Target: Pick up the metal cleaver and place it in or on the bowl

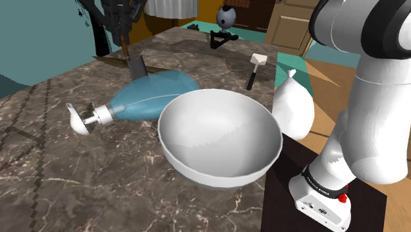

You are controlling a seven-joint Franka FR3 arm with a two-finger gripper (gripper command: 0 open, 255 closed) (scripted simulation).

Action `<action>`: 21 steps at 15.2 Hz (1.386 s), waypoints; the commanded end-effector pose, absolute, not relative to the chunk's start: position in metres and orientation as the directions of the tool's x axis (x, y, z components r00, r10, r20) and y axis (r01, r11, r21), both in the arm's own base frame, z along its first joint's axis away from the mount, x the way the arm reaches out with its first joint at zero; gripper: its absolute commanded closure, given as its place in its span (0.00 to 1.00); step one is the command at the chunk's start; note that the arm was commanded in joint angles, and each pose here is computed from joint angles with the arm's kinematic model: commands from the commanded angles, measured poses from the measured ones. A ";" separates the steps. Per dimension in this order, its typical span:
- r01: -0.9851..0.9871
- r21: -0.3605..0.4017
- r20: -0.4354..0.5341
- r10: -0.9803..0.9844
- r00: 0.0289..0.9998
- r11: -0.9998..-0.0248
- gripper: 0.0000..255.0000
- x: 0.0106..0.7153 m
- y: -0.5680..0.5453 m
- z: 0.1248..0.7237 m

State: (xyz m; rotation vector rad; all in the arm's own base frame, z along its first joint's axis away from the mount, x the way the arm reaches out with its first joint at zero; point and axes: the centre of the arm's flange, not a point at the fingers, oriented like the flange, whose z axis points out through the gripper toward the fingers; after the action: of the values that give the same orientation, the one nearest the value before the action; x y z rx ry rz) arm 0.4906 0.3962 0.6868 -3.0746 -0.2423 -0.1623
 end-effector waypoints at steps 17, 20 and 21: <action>0.158 -0.044 0.108 0.153 0.982 -0.986 1.00 0.345 0.402 0.730; 0.158 -0.044 0.108 0.153 0.982 -0.986 1.00 0.305 0.404 0.732; 0.158 -0.044 0.108 0.153 0.982 -0.986 1.00 0.292 0.404 0.733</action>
State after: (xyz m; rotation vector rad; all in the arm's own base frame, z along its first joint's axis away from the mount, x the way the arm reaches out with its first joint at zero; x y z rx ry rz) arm 0.3066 0.4032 0.7347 -3.0744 -0.2438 -0.1624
